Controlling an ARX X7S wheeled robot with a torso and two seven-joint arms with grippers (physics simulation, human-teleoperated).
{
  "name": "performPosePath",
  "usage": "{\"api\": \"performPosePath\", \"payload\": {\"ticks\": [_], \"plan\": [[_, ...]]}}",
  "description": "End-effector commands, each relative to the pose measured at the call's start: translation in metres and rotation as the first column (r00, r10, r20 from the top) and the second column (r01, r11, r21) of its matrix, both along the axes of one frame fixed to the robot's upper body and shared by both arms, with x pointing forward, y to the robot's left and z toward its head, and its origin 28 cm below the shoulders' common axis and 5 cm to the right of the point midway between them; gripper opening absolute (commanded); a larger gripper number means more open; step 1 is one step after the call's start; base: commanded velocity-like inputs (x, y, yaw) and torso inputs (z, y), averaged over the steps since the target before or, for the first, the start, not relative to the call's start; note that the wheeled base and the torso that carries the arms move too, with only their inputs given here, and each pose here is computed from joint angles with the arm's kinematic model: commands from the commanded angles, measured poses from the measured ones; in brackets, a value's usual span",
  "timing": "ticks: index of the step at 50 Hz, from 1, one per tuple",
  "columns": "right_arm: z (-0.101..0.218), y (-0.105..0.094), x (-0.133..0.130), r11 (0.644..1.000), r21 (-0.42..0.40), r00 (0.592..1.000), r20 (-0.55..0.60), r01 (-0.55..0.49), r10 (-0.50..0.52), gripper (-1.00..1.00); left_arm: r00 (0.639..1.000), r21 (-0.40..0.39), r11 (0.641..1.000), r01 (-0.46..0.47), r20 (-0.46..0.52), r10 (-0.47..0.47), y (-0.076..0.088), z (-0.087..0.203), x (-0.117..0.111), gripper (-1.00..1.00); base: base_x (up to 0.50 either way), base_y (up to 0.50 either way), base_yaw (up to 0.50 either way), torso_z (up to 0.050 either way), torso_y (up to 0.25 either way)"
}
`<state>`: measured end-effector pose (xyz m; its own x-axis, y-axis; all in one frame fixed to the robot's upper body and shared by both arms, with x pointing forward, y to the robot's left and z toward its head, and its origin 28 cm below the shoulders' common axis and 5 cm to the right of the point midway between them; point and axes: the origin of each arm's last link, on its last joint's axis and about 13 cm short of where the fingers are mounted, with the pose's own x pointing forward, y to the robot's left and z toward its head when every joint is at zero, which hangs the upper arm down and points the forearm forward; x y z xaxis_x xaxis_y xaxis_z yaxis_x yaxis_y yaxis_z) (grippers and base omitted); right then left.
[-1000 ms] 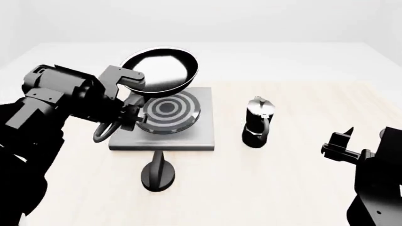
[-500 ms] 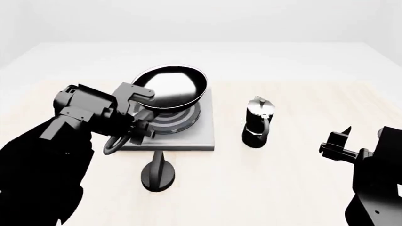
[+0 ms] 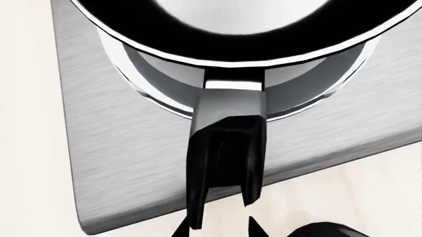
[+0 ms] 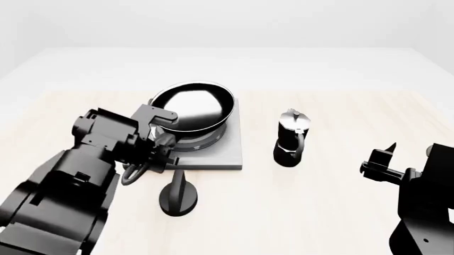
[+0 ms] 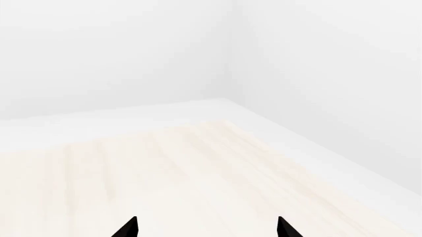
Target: Turn on the stove and put the frying pan on it.
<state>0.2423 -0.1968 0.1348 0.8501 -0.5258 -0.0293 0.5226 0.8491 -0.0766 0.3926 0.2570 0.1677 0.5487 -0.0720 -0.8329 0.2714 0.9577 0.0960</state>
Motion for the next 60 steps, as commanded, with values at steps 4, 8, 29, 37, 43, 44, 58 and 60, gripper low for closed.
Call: {"api": "performPosePath", "payload": {"ticks": [4,8,29,37,43,44,58,60], "plan": [[0.001,0.001,0.000,1.000,0.000,1.000,0.005,-0.004,0.004,1.00,1.000,-0.014,1.000,-0.016,-0.001,0.016,-0.001,-0.005,-0.001,-1.00,0.00,0.00,0.00,0.000,0.000],[0.001,0.001,0.000,1.000,0.000,1.000,0.005,-0.006,0.006,1.00,1.000,-0.040,0.999,-0.002,-0.019,0.001,0.000,-0.005,-0.002,1.00,0.00,0.00,0.00,0.000,0.000],[0.002,0.001,0.001,1.000,-0.002,1.000,0.004,-0.008,0.008,1.00,0.980,-0.035,0.996,0.088,0.184,-0.080,0.016,0.107,-0.002,1.00,0.00,0.00,0.00,0.000,0.000],[0.005,0.002,0.001,1.000,-0.006,1.000,0.007,-0.010,0.010,1.00,0.933,-0.038,0.992,0.117,0.348,-0.097,0.020,0.177,-0.045,1.00,0.00,0.00,0.00,0.000,0.000],[0.005,0.003,0.001,1.000,-0.007,1.000,0.010,-0.010,0.010,1.00,0.875,0.032,0.999,-0.005,0.484,-0.011,0.036,0.212,-0.072,1.00,0.00,0.00,0.00,0.000,0.000],[0.006,0.003,0.001,1.000,-0.007,1.000,0.009,-0.011,0.011,1.00,0.872,0.045,0.999,0.003,0.489,-0.024,0.029,0.211,-0.076,1.00,0.00,0.00,0.00,0.000,0.000],[0.017,0.012,0.003,0.996,-0.035,0.994,0.069,-0.081,0.083,1.00,0.772,-0.115,0.910,0.398,0.578,-0.264,0.002,0.162,-0.108,1.00,0.00,0.00,0.00,0.000,0.000],[0.022,0.014,0.003,0.994,-0.051,0.992,0.082,-0.092,0.096,1.00,0.764,-0.119,0.894,0.432,0.575,-0.293,0.001,0.160,-0.109,1.00,0.00,0.00,0.00,0.000,0.000]]}}
